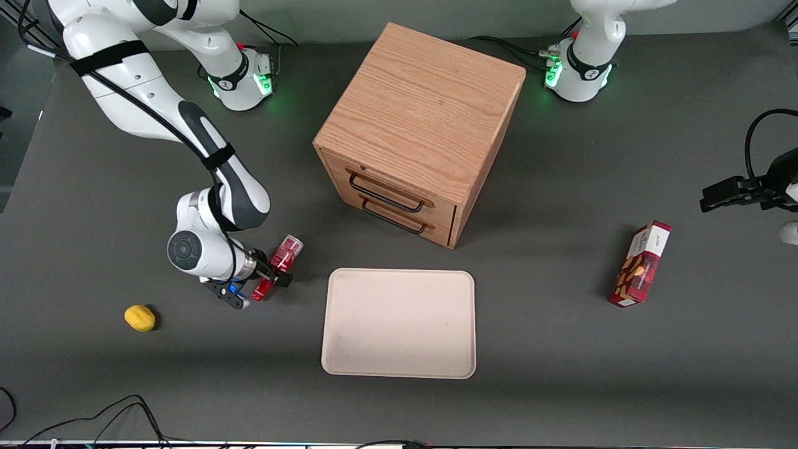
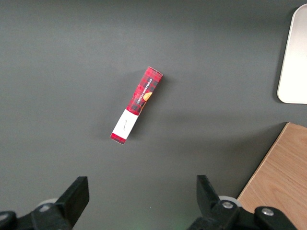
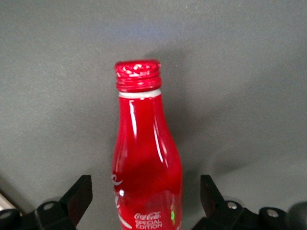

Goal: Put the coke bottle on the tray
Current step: 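Close the right gripper around the red bottle's body, then carry the red bottle over the cream tray and lower it upright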

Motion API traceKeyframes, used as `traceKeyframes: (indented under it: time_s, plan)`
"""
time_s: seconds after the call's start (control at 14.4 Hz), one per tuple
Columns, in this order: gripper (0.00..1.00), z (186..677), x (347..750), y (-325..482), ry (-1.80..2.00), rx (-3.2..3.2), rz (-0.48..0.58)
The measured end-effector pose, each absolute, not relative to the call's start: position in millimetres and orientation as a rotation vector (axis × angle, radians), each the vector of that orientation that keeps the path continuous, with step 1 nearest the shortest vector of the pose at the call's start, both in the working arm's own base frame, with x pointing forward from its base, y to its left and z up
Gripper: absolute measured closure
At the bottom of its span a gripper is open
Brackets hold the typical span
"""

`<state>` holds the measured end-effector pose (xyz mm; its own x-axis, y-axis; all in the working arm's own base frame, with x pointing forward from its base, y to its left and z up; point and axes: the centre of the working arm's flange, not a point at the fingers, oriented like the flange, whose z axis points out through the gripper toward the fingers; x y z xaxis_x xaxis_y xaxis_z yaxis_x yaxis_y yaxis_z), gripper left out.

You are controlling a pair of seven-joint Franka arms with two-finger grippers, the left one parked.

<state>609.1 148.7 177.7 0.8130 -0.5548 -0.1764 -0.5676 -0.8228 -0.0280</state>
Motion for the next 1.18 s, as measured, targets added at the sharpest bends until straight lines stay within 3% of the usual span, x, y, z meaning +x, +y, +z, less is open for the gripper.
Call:
traceKeyframes:
  time_s: [0.28, 0.35, 0.56, 0.7, 1.18]
  plan:
    - [0.42, 174.9, 603.6, 156.5, 0.878, -2.921, 0.246]
    - [0.45, 176.1, 603.5, 158.6, 0.871, -2.921, 0.242]
    - [0.45, 198.9, 610.5, 157.8, 0.818, -2.93, 0.196]
    - [0.45, 244.4, 620.0, 144.4, 0.761, -2.945, 0.168]
    - [0.45, 504.1, 640.1, 107.3, 0.577, -2.987, 0.035]
